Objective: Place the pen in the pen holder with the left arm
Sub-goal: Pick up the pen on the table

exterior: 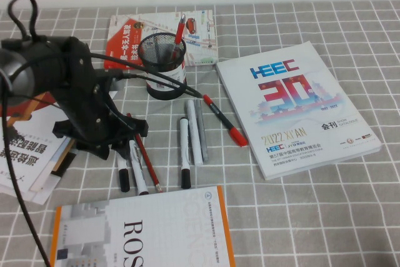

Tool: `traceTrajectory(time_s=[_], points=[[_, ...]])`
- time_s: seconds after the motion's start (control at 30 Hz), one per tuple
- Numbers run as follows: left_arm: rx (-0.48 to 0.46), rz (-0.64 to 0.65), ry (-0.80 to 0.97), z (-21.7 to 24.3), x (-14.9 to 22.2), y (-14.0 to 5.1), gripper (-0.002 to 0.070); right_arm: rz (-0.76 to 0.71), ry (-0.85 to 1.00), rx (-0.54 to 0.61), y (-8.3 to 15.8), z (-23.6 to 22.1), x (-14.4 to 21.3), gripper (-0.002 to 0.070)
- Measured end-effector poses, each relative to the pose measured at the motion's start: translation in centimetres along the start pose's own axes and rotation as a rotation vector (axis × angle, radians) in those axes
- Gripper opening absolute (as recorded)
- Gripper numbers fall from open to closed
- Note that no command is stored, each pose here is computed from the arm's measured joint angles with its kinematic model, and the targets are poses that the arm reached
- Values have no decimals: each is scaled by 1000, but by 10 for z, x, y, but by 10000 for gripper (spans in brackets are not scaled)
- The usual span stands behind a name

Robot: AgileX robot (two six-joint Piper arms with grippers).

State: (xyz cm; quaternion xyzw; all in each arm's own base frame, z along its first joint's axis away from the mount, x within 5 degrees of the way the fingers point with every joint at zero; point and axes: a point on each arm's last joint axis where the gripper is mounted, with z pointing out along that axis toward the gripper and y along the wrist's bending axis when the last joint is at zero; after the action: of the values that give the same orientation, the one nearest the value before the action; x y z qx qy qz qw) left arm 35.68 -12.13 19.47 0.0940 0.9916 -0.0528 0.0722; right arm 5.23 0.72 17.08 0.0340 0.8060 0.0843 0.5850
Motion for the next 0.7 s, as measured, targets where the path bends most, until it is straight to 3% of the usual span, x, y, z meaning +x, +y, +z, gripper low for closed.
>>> traceTrajectory(time_s=[0.6, 0.7], points=[[-19, -1, -21, 22, -8, 3, 280, 0, 0, 0, 0, 0, 0, -12], [-21, 0, -14, 23, -8, 3, 252, 0, 0, 0, 0, 0, 0, -12]])
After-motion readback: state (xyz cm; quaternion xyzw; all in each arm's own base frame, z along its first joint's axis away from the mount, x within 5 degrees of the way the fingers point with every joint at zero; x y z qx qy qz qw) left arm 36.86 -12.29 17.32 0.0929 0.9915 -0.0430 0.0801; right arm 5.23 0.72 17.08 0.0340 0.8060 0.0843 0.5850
